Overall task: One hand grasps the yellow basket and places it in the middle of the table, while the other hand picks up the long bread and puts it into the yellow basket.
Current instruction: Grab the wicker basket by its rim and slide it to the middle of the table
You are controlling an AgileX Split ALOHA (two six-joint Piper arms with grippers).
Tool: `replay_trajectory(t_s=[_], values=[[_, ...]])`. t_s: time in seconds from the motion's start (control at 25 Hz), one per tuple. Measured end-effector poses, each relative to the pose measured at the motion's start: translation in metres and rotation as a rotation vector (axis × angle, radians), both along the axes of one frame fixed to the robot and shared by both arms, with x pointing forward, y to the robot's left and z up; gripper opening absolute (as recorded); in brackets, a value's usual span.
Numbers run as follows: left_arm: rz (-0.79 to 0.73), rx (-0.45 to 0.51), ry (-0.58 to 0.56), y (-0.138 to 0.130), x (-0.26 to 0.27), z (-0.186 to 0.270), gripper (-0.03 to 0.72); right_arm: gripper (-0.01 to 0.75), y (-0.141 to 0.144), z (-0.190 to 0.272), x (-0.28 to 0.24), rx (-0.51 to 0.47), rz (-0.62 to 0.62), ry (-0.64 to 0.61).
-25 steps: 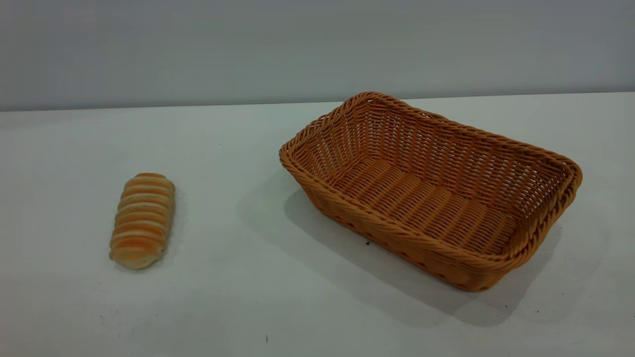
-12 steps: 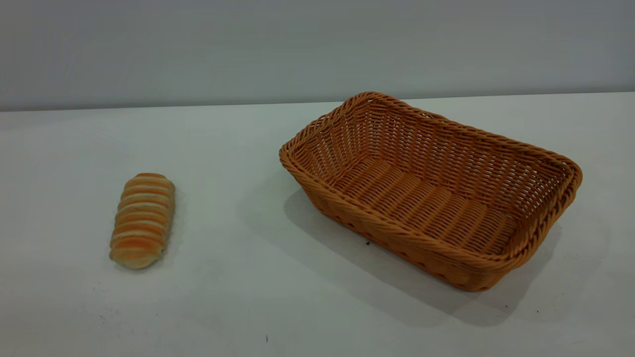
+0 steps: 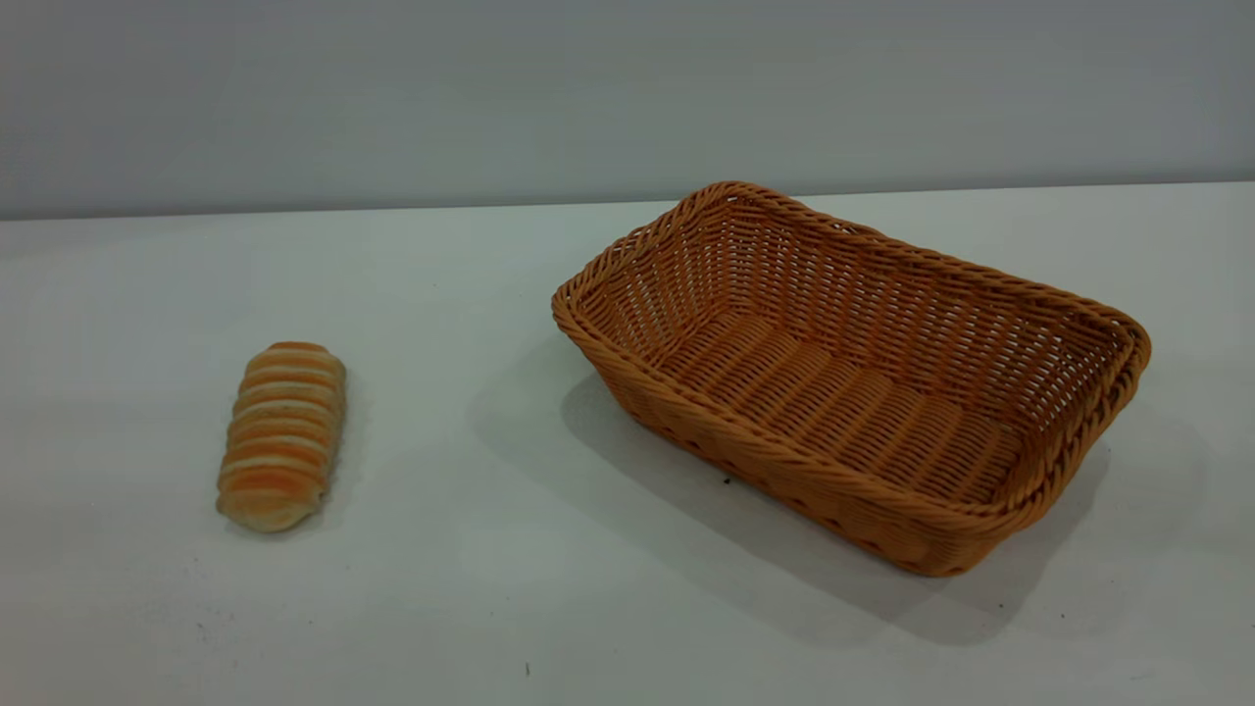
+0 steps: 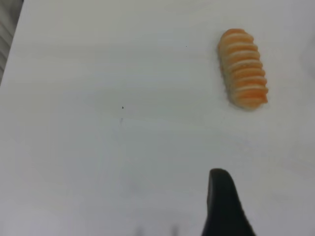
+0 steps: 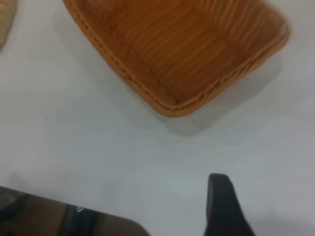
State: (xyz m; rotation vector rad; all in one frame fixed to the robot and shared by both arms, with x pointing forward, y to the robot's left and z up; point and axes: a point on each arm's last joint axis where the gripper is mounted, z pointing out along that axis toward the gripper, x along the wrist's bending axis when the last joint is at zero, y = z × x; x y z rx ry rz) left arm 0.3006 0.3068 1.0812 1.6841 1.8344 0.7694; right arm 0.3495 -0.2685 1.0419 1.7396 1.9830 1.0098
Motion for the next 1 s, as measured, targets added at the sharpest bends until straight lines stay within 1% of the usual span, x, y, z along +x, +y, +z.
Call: replay_trajectory(t_s=[0.2,0.32,0.36,0.48,0.76,1.0], values=[[-0.003,-0.001,0.017,-0.001,0.016,-0.001,0.492,0.485,0.004,-0.028,0.051,0.091,-0.093,0.135],[-0.003,-0.001,0.017,-0.001,0.017,-0.001,0.492,0.485,0.005,-0.053,0.079,0.162,-0.194,0.214],[-0.003,-0.001,0.017,-0.001,0.017,-0.001,0.492,0.485,0.005,-0.059,0.087,0.179,-0.231,0.221],[-0.003,-0.001,0.017,-0.001,0.017,-0.001,0.492,0.485,0.003,-0.083,0.112,0.174,-0.289,0.258],[-0.004,0.001,0.017,-0.001,0.017,-0.001,0.492,0.485,0.006,-0.128,0.162,0.179,-0.338,0.359],[-0.004,0.001,0.017,-0.001,0.017,-0.001,0.492,0.485,0.007,-0.167,0.191,0.178,-0.388,0.446]])
